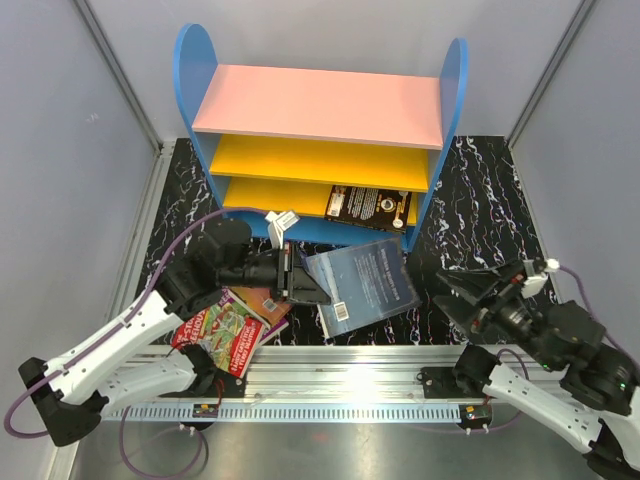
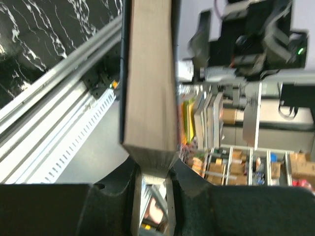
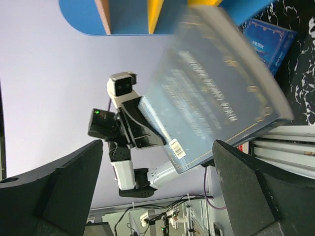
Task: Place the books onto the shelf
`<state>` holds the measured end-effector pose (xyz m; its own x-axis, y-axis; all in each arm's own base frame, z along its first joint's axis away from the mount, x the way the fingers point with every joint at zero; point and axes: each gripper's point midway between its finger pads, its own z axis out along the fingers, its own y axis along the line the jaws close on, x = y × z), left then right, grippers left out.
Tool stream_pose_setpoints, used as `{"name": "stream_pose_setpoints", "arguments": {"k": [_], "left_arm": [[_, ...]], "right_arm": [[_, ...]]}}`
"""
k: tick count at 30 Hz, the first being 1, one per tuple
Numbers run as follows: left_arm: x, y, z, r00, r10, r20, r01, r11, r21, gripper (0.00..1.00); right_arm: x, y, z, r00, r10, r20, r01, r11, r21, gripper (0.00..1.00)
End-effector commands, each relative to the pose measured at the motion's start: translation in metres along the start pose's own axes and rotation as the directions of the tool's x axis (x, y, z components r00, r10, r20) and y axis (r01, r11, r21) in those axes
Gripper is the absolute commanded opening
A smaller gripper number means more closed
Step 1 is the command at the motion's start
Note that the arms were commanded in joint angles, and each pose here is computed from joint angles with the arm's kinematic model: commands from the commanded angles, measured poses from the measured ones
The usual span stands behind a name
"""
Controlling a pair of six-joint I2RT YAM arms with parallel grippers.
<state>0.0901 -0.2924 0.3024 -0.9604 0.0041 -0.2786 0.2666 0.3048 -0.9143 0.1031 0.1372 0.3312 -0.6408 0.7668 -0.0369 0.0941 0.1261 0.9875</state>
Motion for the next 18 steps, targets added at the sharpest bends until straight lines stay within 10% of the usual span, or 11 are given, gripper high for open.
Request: {"name": "stream_pose_setpoints", "arguments": {"k": [1,18], "left_arm": [[0.017,-0.017,-0.013,0.994,0.073,-0.076,-0.066,0.993,0.095,0.0],[0.025,-0.071,-0.032,0.984,0.135,-0.116,-0.091,0.941,0.327,0.0]], "right_arm": [[-0.028,-0.02,-0.018,0.985,-0.127,0.118,0.116,0.989,0.096,1.0],[0.002,-0.045,0.055,0.951,-0.309,-0.006,0.305,0.933,0.193,0.99]]}}
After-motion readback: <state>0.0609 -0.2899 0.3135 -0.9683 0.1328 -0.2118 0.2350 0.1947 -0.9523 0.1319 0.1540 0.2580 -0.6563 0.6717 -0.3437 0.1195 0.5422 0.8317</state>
